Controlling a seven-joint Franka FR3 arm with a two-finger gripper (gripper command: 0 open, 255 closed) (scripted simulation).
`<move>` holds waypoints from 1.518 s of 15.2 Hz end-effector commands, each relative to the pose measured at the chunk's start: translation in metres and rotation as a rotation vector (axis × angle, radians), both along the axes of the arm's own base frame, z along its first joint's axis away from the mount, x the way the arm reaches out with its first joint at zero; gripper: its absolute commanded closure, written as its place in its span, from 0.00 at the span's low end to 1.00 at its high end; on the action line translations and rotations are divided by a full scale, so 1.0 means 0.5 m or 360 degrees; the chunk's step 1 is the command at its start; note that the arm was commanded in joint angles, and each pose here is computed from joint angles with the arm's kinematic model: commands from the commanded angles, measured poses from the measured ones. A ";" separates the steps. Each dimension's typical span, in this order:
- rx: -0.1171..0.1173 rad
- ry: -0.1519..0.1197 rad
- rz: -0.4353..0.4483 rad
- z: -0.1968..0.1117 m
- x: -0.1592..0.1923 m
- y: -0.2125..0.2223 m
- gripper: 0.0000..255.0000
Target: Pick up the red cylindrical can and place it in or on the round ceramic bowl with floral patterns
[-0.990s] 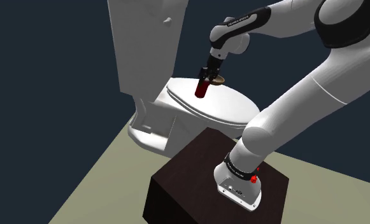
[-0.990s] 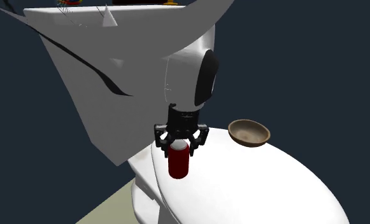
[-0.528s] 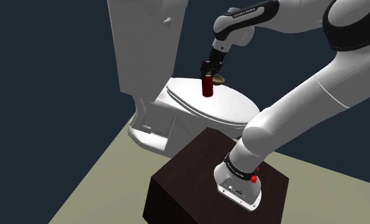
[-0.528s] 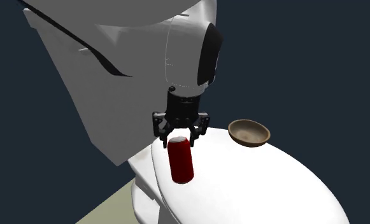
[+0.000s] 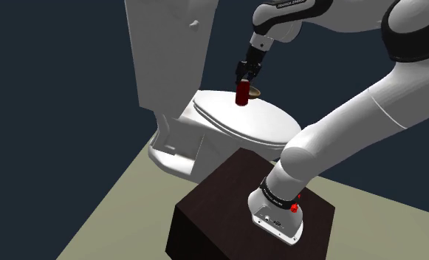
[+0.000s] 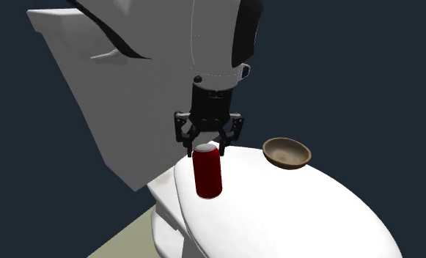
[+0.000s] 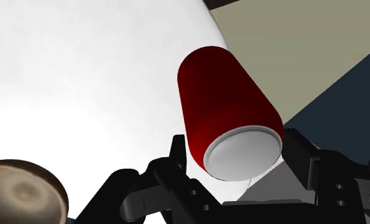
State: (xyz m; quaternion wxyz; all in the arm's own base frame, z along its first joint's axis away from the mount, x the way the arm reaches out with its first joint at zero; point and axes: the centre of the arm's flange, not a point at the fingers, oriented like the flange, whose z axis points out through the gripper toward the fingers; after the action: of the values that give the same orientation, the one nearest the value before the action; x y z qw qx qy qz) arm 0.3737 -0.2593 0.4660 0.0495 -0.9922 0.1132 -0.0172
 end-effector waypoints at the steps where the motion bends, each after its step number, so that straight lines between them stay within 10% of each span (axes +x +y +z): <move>1: 0.0000 0.0000 0.0000 0.013 0.006 -0.025 1.00; 23: 0.0000 0.0000 0.0000 0.070 0.125 -0.591 1.00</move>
State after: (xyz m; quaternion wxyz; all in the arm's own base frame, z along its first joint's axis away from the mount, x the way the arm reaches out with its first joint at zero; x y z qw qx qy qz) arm 0.4344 -0.5441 0.5006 0.0486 -0.9921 0.1145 -0.0171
